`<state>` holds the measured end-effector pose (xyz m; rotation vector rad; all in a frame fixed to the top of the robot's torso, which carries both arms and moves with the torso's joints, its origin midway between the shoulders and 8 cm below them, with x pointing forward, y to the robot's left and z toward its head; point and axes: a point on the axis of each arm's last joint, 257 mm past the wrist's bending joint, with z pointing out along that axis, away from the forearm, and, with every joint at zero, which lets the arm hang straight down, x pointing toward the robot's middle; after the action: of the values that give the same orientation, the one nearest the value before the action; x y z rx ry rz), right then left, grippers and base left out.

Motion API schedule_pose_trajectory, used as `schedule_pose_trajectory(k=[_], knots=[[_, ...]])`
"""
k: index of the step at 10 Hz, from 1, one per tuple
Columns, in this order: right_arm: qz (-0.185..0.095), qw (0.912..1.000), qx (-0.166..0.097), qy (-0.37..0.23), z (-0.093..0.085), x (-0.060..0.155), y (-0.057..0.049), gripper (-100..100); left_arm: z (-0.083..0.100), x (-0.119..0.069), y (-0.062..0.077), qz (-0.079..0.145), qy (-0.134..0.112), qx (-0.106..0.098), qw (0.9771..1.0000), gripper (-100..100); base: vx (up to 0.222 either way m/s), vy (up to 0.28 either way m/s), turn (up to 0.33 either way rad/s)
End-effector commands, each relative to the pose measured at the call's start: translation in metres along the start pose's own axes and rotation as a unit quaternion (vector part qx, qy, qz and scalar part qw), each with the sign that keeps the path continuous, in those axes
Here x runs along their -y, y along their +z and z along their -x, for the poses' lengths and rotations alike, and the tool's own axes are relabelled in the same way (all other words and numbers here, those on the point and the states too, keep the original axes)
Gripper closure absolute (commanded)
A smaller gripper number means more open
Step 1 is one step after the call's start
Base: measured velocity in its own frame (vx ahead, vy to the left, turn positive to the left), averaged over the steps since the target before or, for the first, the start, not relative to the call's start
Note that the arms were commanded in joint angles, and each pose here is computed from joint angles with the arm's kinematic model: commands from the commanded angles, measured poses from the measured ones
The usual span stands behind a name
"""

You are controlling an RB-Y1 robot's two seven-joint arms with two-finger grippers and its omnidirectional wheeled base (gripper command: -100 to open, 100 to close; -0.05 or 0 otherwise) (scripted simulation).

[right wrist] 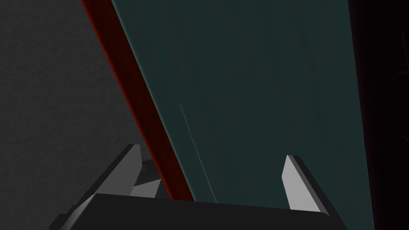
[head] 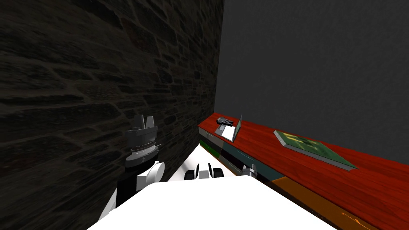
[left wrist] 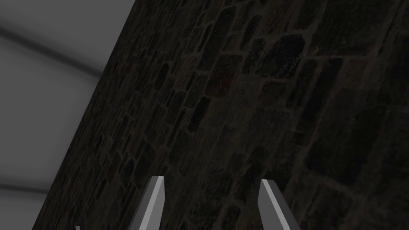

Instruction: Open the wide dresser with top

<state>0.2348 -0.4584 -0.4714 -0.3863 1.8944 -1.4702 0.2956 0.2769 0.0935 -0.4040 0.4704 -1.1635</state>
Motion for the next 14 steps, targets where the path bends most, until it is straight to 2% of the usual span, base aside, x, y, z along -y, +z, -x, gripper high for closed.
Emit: schedule_pose_trajectory(k=[1, 3, 6, 7, 8, 9, 10, 14], knots=[[-0.017, 0.9994, 0.02, -0.024, 0.004, 0.009, 0.001, -100, 0.0, 0.0, 0.0, 0.0, 0.0, 0.0, 1.0, 0, 0.052, -0.013, 0.033], [-0.034, 0.9972, 0.043, -0.05, 0.01, 0.019, 0.003, -100, 0.0, 0.0, 0.0, 0.0, 0.0, 0.0, 1.0, 0, 0.048, -0.017, 0.096], [-0.036, 0.9969, 0.045, -0.053, 0.011, 0.02, 0.004, -100, 0.0, 0.0, 0.0, 0.0, 0.0, 0.0, 1.0, 0, 0.031, -0.019, 0.03], [-0.038, 0.997, 0.042, -0.053, 0.011, 0.026, 0.021, -100, 0.0, 0.0, 0.0, 0.0, 0.0, 0.0, 1.0, 0, 0.015, -0.018, 0.052], [-0.039, 0.9969, 0.044, -0.053, 0.012, 0.024, 0.013, -100, 0.0, 0.0, 0.0, 0.0, 0.0, 0.0, 1.0, 0, 0.0, 0.0, 0.0], [-0.037, 0.997, 0.043, -0.053, 0.012, 0.023, 0.013, 100, 0.0, 0.0, 0.0, 0.0, 0.0, 0.0, 1.0, 0, 0.0, 0.0, 0.0], [-0.037, 0.9969, 0.044, -0.053, 0.013, 0.025, 0.02, 100, 0.0, 0.0, 0.0, 0.0, 0.0, 0.0, 1.0, 0, -0.083, 0.1, 0.0], [-0.037, 0.9968, 0.046, -0.054, 0.015, 0.029, 0.03, 100, 0.0, 0.0, 0.0, 0.0, 0.0, 0.0, 1.0, 0, -0.129, 0.128, -0.017]])
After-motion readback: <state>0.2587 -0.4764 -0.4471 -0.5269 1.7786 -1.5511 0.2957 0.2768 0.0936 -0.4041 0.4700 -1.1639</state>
